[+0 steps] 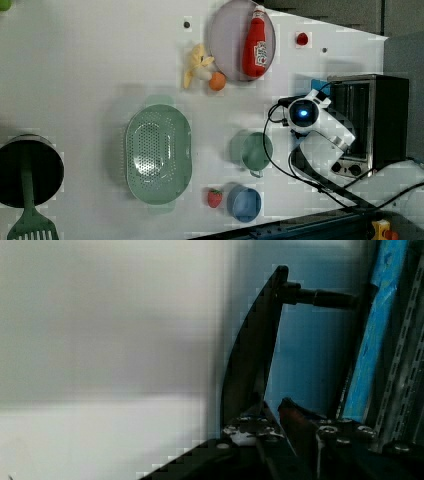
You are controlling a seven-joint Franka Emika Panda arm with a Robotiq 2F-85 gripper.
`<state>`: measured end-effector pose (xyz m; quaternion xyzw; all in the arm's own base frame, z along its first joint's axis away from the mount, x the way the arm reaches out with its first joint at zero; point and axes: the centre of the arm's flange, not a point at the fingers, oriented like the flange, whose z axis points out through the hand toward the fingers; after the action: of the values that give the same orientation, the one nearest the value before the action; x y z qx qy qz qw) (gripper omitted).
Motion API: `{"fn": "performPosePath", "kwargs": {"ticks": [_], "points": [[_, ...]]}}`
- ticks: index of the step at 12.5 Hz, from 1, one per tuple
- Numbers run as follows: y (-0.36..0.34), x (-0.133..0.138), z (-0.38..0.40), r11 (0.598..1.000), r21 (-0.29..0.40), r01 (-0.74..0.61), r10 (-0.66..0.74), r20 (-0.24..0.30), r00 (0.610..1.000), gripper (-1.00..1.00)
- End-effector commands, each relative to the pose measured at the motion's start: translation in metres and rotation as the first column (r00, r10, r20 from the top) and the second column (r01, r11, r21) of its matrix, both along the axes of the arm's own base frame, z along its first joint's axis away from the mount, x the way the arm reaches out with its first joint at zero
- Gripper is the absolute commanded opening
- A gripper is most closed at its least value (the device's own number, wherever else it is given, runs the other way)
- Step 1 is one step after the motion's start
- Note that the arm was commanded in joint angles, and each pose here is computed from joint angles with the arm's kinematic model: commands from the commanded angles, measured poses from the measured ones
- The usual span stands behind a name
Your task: Flap open oven.
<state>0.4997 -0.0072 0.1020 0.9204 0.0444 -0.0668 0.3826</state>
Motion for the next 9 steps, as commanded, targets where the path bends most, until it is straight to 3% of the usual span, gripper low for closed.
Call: {"fn": "performPosePath", "kwargs": {"ticks": [1, 3, 5, 9], "points": [[0.005, 0.013, -0.012, 0.998, -0.041, 0.044, -0.041, 0.077, 0.996, -0.65], [0.007, 0.016, -0.012, 0.997, -0.061, 0.042, -0.037, 0.076, 0.996, -0.65], [0.013, 0.025, -0.003, 0.999, -0.028, 0.035, -0.031, 0.109, 0.994, -0.65], [0.023, 0.052, 0.065, 0.983, 0.127, 0.134, -0.163, 0.253, 0.954, -0.65]]}}
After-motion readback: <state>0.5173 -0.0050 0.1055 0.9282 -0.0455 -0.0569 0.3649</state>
